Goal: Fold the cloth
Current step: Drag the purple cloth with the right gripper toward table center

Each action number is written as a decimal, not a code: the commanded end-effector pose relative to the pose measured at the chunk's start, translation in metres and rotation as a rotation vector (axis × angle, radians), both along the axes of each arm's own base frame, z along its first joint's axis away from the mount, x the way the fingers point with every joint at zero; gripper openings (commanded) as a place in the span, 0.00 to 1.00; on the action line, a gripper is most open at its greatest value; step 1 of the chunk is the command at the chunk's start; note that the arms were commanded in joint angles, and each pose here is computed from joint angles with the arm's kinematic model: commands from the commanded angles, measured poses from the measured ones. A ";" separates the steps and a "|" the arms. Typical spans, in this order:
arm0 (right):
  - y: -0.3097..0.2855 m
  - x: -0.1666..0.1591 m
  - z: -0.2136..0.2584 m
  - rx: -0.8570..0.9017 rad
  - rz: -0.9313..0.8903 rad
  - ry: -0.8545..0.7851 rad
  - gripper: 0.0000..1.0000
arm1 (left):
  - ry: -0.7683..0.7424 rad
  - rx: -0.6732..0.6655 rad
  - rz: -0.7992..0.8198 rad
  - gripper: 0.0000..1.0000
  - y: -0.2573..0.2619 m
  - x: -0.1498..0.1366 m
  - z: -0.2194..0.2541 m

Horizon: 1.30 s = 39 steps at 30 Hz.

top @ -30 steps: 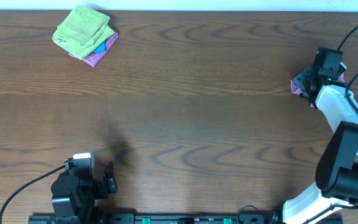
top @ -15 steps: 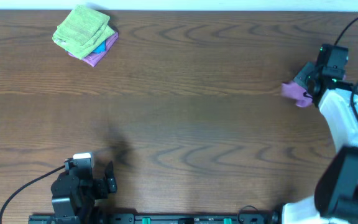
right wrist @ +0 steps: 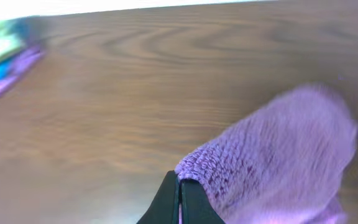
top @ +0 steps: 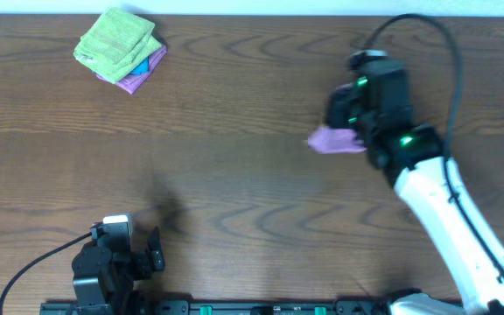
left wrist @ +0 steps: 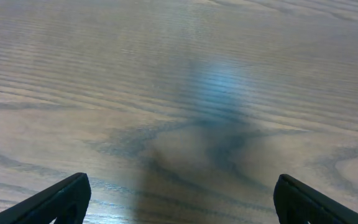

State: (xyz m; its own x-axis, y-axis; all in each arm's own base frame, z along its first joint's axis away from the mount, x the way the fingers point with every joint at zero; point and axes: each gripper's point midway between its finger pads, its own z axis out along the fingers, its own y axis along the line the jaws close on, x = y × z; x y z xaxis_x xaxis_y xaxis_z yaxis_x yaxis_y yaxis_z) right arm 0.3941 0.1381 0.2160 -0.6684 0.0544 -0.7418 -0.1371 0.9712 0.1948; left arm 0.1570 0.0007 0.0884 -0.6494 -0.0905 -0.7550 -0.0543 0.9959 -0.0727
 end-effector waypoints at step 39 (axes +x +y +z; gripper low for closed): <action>0.203 0.003 -0.064 0.167 0.360 -0.066 0.71 | 0.063 0.008 0.005 0.95 0.001 -0.009 -0.015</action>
State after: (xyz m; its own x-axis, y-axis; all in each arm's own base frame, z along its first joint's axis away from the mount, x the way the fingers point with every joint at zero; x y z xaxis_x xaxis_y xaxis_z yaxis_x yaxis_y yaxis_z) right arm 0.3947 0.3452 0.1190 -0.6049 -0.1632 -0.7794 -0.5465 0.7970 0.2573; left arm 0.1570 0.0007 0.0884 -0.6494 -0.0905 -0.7550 -0.0543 0.9959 -0.0727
